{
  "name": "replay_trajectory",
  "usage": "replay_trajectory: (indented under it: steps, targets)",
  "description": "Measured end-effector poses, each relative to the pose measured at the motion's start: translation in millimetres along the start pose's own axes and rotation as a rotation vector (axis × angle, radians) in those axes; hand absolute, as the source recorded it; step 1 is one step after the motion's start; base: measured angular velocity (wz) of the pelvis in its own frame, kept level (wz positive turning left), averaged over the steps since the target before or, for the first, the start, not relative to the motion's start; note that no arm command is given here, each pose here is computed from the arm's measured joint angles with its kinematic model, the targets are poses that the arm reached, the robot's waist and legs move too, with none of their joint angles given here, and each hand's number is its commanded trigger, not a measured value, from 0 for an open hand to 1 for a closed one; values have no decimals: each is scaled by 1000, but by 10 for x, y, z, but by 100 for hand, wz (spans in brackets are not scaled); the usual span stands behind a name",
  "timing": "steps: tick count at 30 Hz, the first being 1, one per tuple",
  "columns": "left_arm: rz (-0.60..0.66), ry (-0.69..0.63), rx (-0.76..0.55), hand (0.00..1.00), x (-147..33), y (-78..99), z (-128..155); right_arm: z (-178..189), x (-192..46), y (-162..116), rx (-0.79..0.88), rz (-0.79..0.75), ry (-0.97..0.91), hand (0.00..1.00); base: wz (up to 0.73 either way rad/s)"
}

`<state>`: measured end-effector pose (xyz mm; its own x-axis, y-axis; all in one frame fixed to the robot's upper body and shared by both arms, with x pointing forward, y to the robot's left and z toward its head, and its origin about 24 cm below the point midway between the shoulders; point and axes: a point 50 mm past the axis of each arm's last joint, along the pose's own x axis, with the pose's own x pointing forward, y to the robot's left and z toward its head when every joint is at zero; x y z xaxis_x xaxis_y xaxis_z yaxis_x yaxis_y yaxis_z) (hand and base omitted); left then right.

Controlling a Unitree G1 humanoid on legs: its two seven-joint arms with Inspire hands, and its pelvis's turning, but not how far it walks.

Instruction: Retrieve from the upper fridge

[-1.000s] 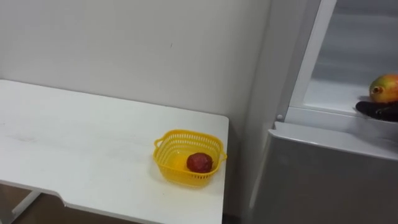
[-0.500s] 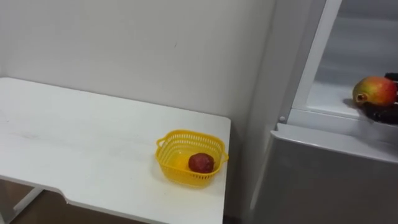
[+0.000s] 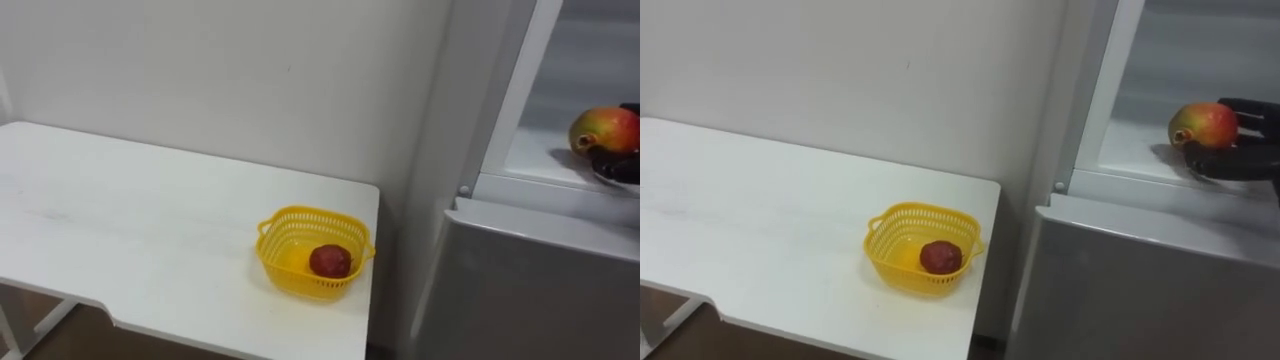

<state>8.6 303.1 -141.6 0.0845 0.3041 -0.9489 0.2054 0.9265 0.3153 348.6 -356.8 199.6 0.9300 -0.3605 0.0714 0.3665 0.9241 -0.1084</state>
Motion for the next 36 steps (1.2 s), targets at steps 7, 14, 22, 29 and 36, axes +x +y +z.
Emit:
replay_trajectory:
  steps: [7, 14, 22, 29, 36]
  targets:
    - [2, -28, 4, 0, 3, 9, 62, 15, 0, 21, -1, 39, -17, 100, 0]
    - [0, -22, 4, 0, 5, 1, 37, 53, -2, 90, 0, 52, -46, 100, -2]
    - [26, -58, 9, 0, 2, 2, 43, 135, -234, 537, 6, 203, -184, 100, 1]
    - [47, -74, -1, 0, 0, -38, -4, 81, -641, 663, 47, 253, -280, 100, -9]
    - [29, -86, -10, 0, 5, -143, -43, 408, -1122, 925, 111, 438, -499, 100, -15]
